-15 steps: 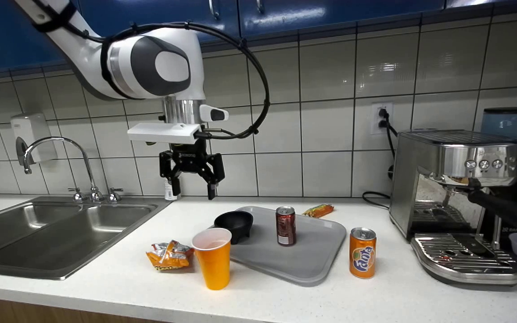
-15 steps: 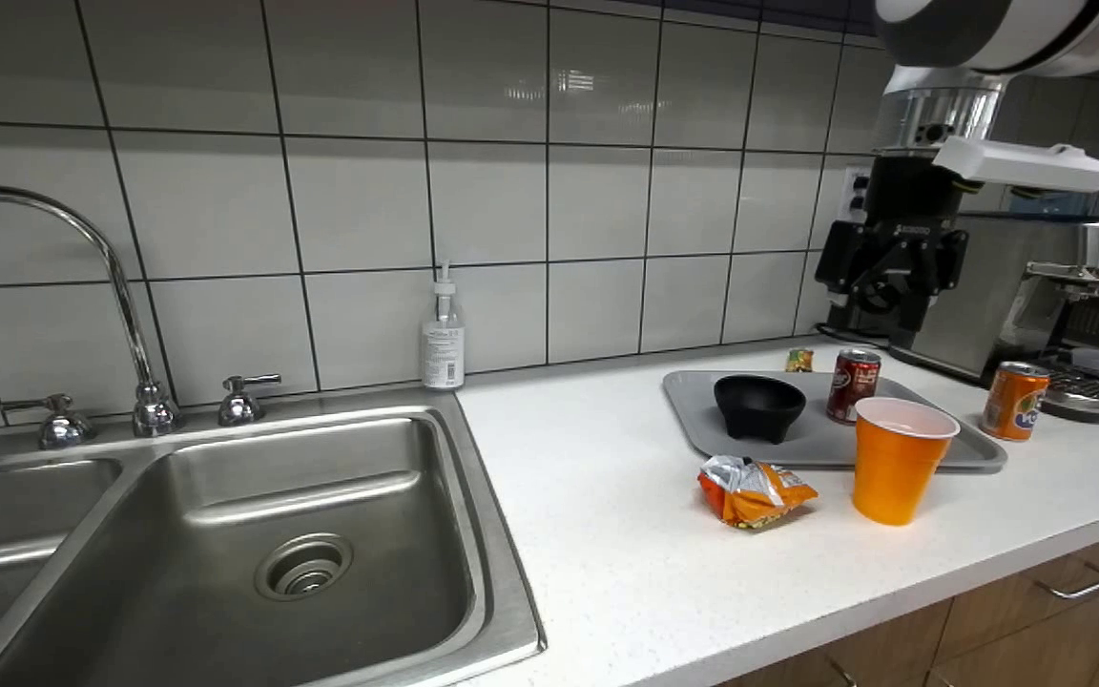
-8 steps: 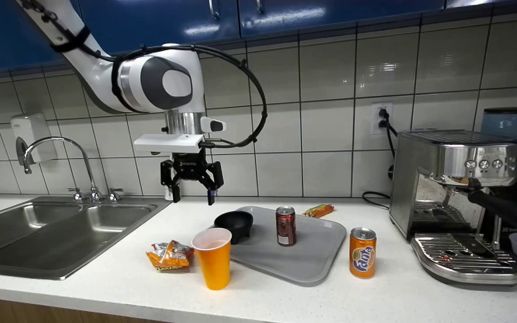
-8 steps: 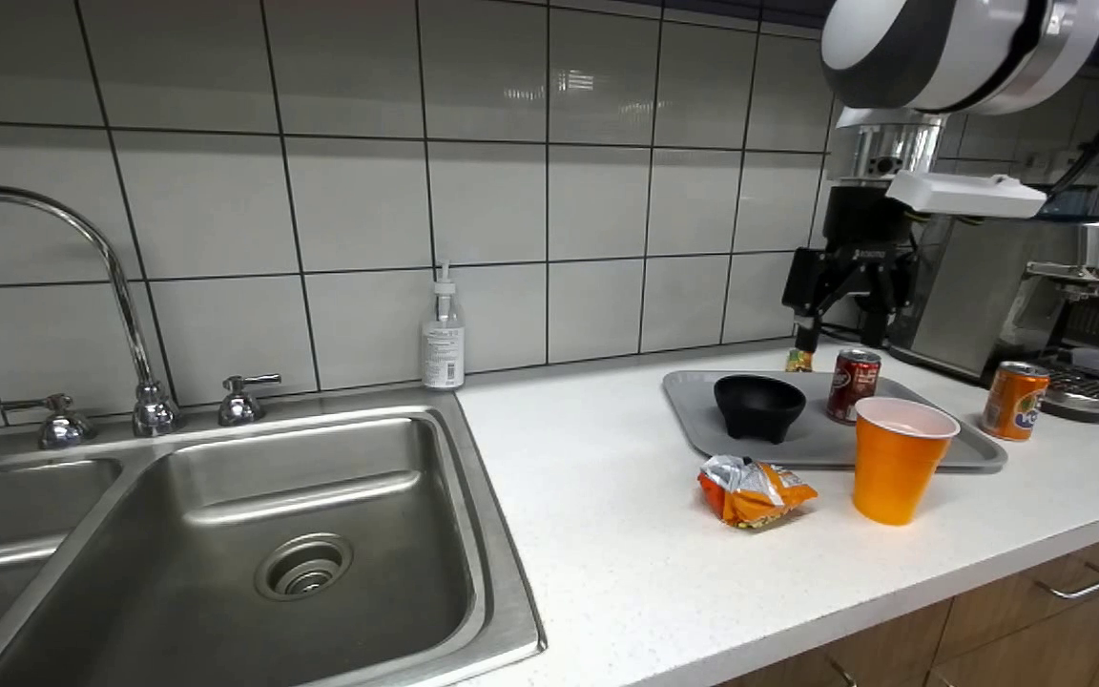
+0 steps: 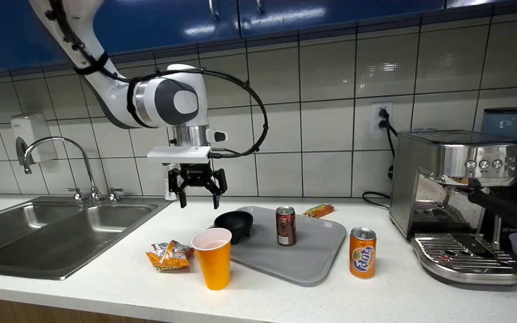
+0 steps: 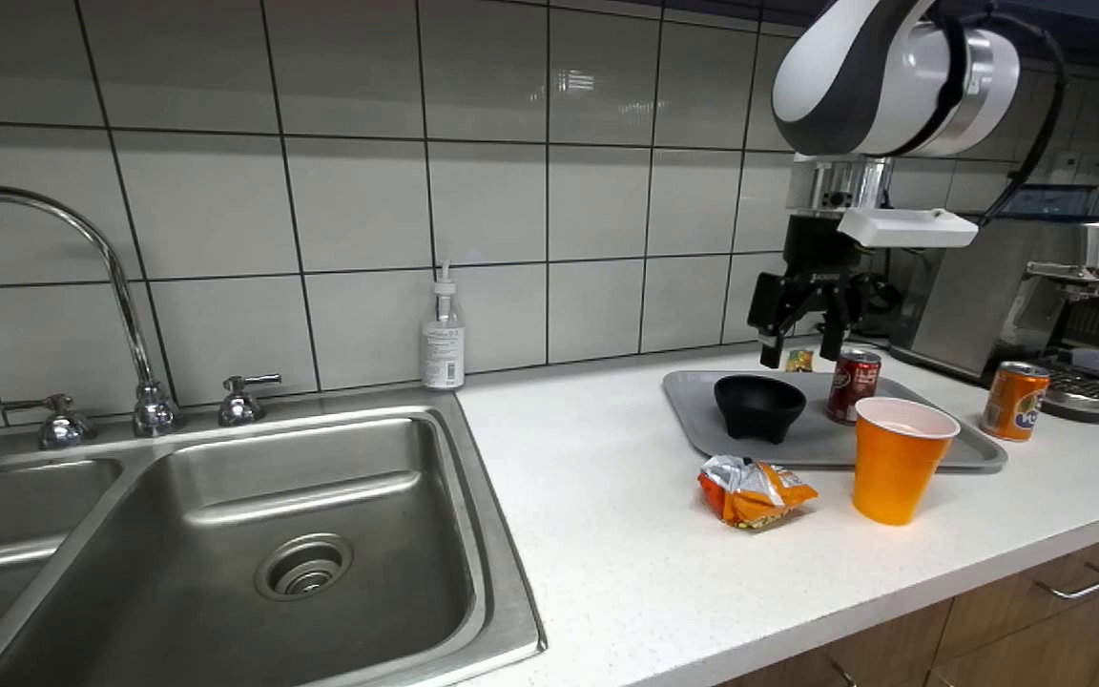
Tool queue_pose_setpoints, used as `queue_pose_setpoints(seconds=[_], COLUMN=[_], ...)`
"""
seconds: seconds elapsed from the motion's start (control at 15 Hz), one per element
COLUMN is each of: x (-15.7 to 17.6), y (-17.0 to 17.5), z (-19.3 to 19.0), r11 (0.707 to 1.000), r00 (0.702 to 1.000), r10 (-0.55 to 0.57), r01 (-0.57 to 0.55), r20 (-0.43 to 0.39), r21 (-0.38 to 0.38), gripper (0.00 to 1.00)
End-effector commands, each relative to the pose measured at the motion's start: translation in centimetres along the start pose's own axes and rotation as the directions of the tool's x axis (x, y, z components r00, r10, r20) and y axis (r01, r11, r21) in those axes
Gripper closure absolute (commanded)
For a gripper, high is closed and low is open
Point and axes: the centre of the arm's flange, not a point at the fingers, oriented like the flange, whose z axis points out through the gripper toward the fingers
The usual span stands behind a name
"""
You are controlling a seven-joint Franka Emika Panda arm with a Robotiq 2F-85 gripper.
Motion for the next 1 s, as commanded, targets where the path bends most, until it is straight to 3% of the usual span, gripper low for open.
queue_pose_setpoints(seconds=[0.0, 0.93], x=[2.6, 8.4], y=[0.4, 1.4], z=[1.2, 6.1], r11=[0.999, 0.997], r00=[0.999, 0.997], r10=[-0.048, -0.072], r01=[0.048, 0.072], r20=[-0.008, -0.003], r21=[-0.010, -0.031], gripper=[0.00, 0.00])
